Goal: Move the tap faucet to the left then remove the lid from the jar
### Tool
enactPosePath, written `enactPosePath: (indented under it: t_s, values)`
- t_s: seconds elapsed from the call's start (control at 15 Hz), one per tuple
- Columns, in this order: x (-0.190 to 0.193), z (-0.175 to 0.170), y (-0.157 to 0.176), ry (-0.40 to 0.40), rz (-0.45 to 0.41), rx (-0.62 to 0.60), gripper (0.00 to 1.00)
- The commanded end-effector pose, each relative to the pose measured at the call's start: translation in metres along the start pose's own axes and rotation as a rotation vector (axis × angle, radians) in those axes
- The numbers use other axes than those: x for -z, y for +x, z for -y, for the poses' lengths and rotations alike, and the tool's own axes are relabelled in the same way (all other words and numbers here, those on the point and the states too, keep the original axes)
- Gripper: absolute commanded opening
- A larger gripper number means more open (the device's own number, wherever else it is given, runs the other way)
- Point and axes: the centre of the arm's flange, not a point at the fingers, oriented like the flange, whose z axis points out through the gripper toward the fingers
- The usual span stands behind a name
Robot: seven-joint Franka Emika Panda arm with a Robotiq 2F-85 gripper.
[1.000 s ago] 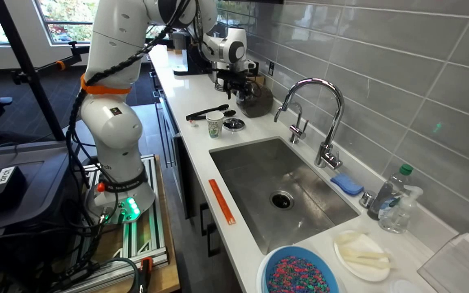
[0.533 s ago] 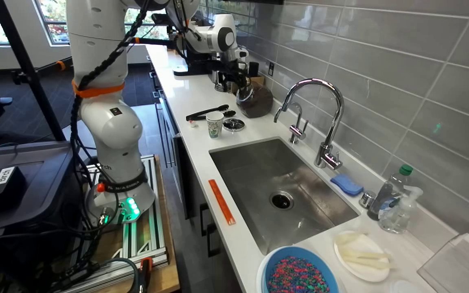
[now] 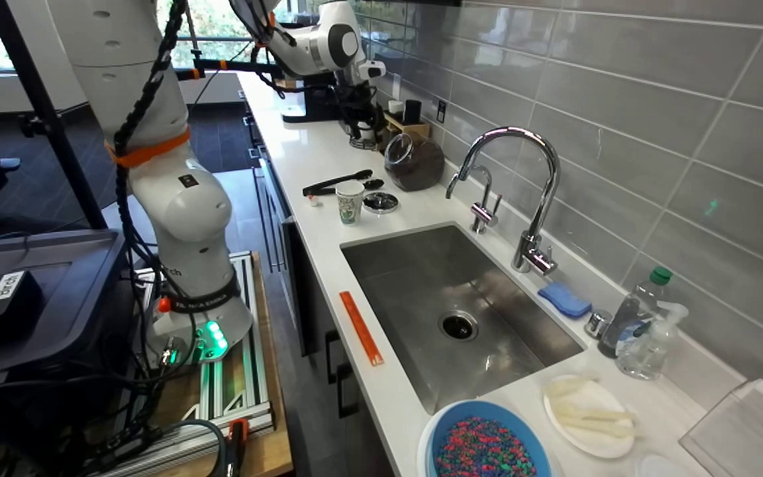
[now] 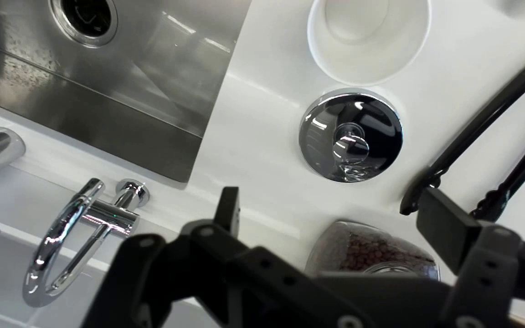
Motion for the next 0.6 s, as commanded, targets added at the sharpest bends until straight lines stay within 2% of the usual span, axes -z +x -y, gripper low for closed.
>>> enactPosePath:
  t_s: [0.0,0.53]
  values:
    - [0.014,-0.007,-0.045,-0.033,-0.053,-0.099,1.0]
    - [0.029,-0.024,-0.098,-0.076,-0.123,-0.297,1.0]
